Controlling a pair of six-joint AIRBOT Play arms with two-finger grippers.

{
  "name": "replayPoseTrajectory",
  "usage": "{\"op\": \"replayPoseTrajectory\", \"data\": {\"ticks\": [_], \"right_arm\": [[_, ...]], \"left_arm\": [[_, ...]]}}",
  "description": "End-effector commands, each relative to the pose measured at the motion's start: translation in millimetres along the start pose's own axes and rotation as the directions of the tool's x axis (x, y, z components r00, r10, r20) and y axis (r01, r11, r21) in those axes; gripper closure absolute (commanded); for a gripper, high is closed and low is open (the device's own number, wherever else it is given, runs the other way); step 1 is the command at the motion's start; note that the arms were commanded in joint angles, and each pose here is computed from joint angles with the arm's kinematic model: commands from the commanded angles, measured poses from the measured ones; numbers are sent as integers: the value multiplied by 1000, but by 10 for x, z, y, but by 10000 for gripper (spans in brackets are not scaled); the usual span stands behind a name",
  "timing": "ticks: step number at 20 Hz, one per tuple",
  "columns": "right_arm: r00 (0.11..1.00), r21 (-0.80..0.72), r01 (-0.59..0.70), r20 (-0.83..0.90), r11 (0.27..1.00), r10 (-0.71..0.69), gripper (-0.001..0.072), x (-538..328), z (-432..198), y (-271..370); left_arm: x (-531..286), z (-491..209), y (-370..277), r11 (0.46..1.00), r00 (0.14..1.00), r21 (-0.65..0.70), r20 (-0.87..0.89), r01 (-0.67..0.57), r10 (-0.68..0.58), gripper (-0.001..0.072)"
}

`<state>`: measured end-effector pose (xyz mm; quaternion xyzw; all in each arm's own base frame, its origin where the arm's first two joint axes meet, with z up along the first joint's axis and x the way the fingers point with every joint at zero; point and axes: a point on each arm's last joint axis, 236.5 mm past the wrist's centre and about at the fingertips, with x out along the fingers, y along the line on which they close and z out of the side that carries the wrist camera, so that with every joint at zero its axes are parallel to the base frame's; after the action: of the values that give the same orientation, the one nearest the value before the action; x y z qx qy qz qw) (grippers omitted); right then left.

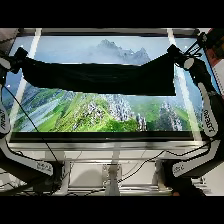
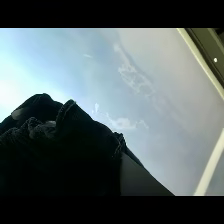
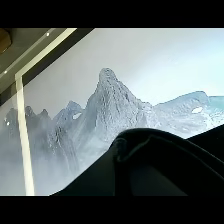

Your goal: Fold the clothes and pants, and hang the long-sleeved shirts on hangers.

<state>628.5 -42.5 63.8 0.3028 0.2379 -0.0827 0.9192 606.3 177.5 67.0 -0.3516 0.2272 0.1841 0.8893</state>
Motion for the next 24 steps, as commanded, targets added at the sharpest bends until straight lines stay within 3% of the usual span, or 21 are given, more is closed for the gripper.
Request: {"op": "replayPoseTrajectory", "data": {"ticks": [1, 6, 12, 21, 24], "right_arm": [[1000, 40, 12, 0, 999, -12, 692, 43, -1, -37], [974, -22, 176, -144, 984, -177, 691, -393, 10, -520], [925, -139, 317, -173, 938, -338, 690, -1130, 216, -703], [873, -147, 376, -274, 915, -403, 690, -1379, -33, -781], [883, -65, 385, -265, 921, -388, 690, -1230, -108, -825]], "left_arm": [[98, 93, -139, 999, 996, -22, 76, 47, -45, 673], [81, 206, -45, 999, 994, 26, 106, 25, -27, 673], [36, 339, -133, 997, 986, 59, 161, 43, -52, 673], [51, 328, -147, 997, 985, 60, 163, 47, -56, 673], [147, 211, -147, 997, 988, 61, 146, 47, -56, 673]]}}
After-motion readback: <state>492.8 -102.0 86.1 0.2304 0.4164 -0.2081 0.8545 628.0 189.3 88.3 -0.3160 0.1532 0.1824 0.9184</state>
